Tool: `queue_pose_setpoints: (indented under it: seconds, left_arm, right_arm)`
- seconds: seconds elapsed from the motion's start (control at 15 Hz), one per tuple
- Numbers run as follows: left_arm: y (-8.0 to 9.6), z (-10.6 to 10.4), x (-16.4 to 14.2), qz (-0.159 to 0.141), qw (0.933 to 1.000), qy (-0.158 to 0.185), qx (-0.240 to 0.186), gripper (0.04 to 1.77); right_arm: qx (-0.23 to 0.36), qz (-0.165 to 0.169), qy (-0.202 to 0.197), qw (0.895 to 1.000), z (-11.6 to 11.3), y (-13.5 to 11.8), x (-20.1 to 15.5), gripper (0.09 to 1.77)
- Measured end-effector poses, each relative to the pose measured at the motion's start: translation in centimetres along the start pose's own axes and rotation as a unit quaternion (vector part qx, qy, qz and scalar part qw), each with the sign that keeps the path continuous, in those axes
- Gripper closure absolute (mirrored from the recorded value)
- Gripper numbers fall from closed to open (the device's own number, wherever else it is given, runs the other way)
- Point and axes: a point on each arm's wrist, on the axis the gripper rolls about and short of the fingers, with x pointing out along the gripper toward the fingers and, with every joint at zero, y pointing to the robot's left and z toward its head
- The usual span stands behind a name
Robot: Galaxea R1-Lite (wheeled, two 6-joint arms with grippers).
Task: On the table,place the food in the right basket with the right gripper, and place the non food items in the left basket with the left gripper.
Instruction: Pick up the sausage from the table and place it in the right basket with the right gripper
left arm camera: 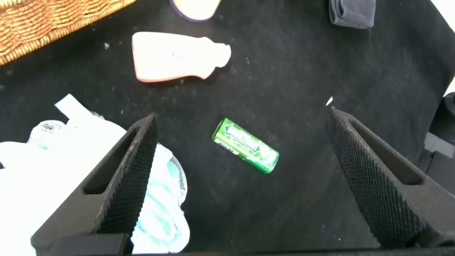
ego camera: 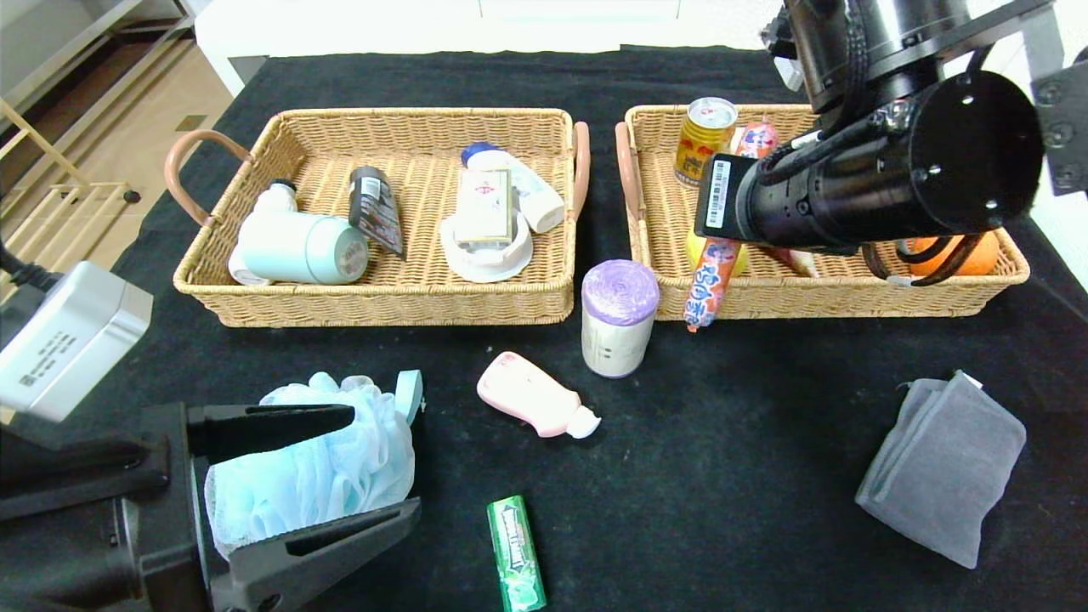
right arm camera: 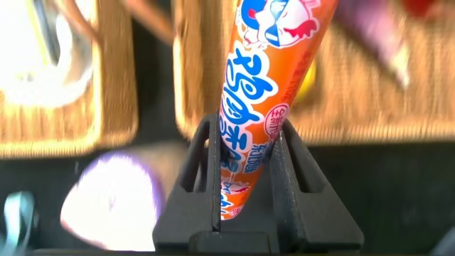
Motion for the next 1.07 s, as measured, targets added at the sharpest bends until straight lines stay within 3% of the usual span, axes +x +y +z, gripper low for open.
queue_pose_setpoints:
  seconds: [0.33, 0.87, 1.0, 1.07]
  left_arm:
    - [0.0, 0.0, 0.0, 0.002, 1.0, 0.0, -0.001, 0.09]
    - [0.2, -0.1, 0.1, 0.004, 1.0, 0.002, -0.002, 0.09]
    - [0.2, -0.1, 0.1, 0.005, 1.0, 0.002, -0.002, 0.09]
    - [0.2, -0.1, 0.1, 0.005, 1.0, 0.002, -0.002, 0.09]
  right_arm:
    - [0.013, 0.008, -0.092, 0.996, 2.3, -0.2, 1.8, 1.36]
    - [0.001, -0.004, -0.155, 0.988, 2.9, -0.2, 5.1, 1.36]
    - [-0.001, -0.008, -0.154, 0.988, 2.7, -0.3, 5.8, 1.36]
    - [-0.002, -0.008, -0.152, 0.988, 2.5, -0.2, 6.0, 1.26]
